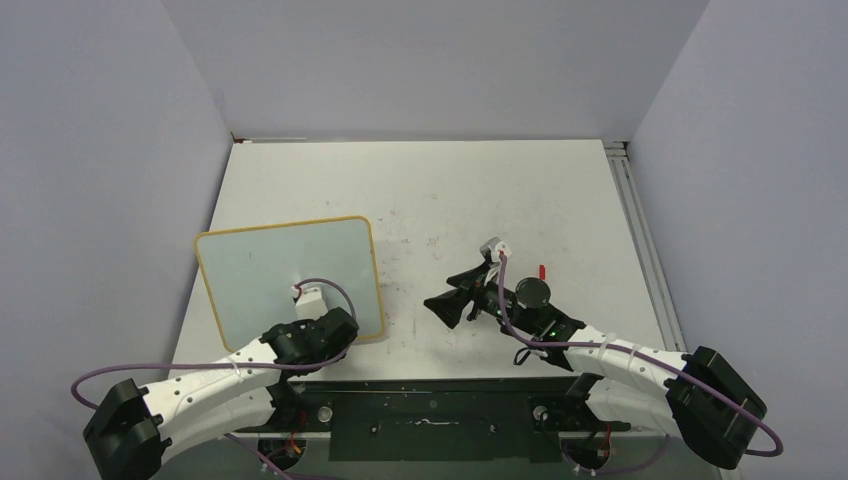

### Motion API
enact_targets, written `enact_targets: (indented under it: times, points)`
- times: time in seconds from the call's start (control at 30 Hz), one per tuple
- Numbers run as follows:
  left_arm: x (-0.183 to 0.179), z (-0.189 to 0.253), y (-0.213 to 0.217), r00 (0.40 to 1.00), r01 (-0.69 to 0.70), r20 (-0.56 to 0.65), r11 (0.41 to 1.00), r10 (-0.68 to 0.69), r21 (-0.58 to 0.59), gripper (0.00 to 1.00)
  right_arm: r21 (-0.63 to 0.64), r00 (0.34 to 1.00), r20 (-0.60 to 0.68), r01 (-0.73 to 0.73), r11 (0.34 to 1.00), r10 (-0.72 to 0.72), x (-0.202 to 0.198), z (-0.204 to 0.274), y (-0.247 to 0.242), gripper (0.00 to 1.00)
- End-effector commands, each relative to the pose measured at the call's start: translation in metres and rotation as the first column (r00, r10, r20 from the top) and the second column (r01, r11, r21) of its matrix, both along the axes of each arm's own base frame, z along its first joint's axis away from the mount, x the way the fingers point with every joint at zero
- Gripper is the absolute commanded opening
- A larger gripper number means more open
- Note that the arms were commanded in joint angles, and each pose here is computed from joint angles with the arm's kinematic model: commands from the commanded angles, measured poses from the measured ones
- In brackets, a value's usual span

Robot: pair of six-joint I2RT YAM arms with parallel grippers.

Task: Write a sentence on the whiteboard
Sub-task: Move the whiteboard stand to the center of the board.

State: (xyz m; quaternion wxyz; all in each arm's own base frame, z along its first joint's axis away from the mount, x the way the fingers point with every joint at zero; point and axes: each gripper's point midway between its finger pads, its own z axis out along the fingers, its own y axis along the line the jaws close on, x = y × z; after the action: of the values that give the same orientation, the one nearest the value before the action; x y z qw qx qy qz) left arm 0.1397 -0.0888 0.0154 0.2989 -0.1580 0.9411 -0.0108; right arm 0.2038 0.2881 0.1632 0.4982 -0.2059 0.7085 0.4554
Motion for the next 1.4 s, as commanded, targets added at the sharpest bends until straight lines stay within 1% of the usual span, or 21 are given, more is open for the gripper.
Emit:
enact_targets:
  times: [0.0,0.03,0.13,0.23,0.37,0.47,0.63,0.87,1.2,1.37]
  points:
    - [0.023,0.017,-0.015,0.995,-0.016,0.098,0.999,0.020,-0.042,0.25,0.043,0.998,0.061,0.017,0.999,-0.020,0.004,0.018,-0.002,0.94]
    - [0.023,0.018,-0.016,0.995,-0.013,0.100,0.999,0.017,-0.039,0.24,0.041,0.998,0.061,0.017,0.999,-0.020,0.004,0.018,-0.002,0.94]
    - [0.023,0.017,-0.018,0.995,0.001,0.104,0.999,0.002,-0.032,0.17,0.042,0.998,0.062,0.022,0.999,-0.025,0.005,0.018,-0.003,0.94]
    - [0.023,0.017,-0.020,0.994,0.013,0.107,1.000,-0.011,-0.017,0.14,0.041,0.998,0.061,0.027,0.999,-0.030,0.005,0.018,-0.004,0.94]
    - [0.023,0.015,-0.021,0.993,0.022,0.115,1.000,-0.023,0.010,0.04,0.041,0.997,0.064,0.029,0.999,-0.032,0.005,0.020,-0.005,0.94]
    - [0.025,0.015,-0.024,0.991,0.041,0.123,0.999,-0.044,0.027,0.00,0.038,0.998,0.063,0.030,0.999,-0.032,0.005,0.020,-0.005,0.94]
    - [0.027,0.021,-0.031,0.985,0.077,0.152,0.996,-0.084,0.050,0.00,0.030,0.997,0.058,0.047,0.998,-0.049,0.007,0.020,-0.008,0.95]
    - [0.037,0.032,-0.053,0.973,0.109,0.199,0.993,-0.114,0.033,0.00,0.017,0.993,0.047,0.107,0.994,-0.108,0.010,0.019,-0.019,0.95]
    - [0.055,0.036,-0.089,0.965,0.142,0.213,0.988,-0.152,0.059,0.00,0.021,0.985,0.044,0.168,0.986,-0.168,0.010,0.028,-0.035,0.95]
    - [0.062,0.035,-0.110,0.957,0.178,0.224,0.983,-0.183,0.042,0.00,0.014,0.981,0.046,0.190,0.982,-0.191,0.010,0.028,-0.041,0.95]
